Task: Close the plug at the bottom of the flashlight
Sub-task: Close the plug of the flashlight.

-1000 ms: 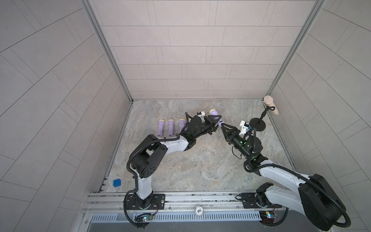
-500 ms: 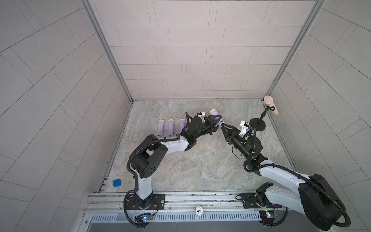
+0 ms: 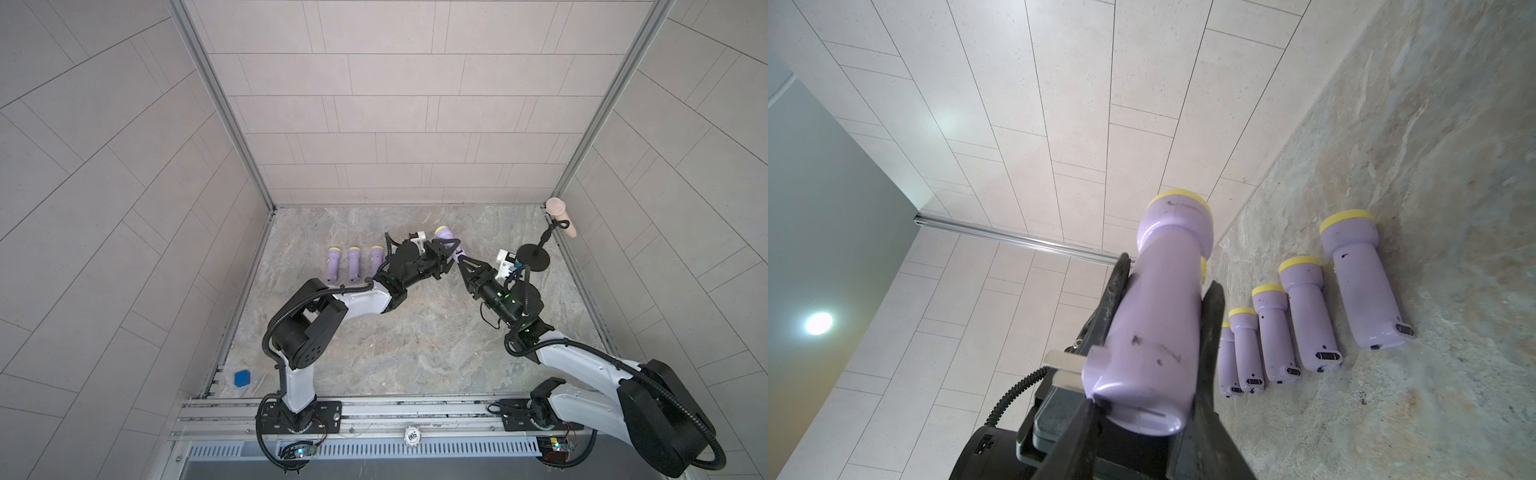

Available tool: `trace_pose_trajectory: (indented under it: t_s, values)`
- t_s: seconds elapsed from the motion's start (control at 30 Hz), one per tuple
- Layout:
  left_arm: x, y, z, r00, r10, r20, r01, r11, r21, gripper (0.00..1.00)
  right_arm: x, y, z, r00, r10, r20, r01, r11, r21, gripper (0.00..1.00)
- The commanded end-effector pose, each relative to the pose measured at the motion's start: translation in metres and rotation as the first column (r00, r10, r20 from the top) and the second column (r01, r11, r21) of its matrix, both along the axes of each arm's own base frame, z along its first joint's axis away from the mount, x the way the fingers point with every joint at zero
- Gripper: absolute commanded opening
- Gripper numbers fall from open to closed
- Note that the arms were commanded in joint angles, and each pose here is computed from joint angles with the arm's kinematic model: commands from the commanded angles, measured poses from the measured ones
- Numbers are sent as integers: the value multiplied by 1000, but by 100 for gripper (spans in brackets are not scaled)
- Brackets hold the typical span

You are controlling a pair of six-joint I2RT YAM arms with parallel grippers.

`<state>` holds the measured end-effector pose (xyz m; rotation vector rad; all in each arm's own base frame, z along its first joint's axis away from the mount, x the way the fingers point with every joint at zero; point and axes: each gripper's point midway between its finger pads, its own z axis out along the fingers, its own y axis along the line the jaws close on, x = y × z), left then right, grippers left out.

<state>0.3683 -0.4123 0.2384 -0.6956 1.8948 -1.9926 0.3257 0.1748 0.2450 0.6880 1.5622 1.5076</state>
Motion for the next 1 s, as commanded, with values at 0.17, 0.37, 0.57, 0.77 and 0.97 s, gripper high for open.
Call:
trace_pose_trajectory:
  t_s: [0.17, 0.37, 0.57, 0.77, 0.97]
  values:
    - [-10, -9, 0, 999, -42, 1, 42, 999, -20, 0, -1, -2, 23, 997, -11, 70, 9, 1000, 28, 40]
    - [-11, -9, 2, 999, -45, 5, 46, 999, -23, 0, -1, -2, 22, 998, -17, 68, 15, 1000, 25, 39]
    - [-12, -10, 3, 999, -49, 5, 49, 998, -24, 0, -1, -3, 24, 997, -19, 75, 17, 1000, 23, 38]
    - [-13, -9, 4, 999, -48, 7, 48, 998, -28, 0, -1, -3, 22, 997, -19, 71, 18, 1000, 21, 36]
    - [-13, -10, 4, 999, -49, 7, 49, 998, -29, 0, 0, -2, 22, 997, -19, 75, 18, 1000, 20, 33]
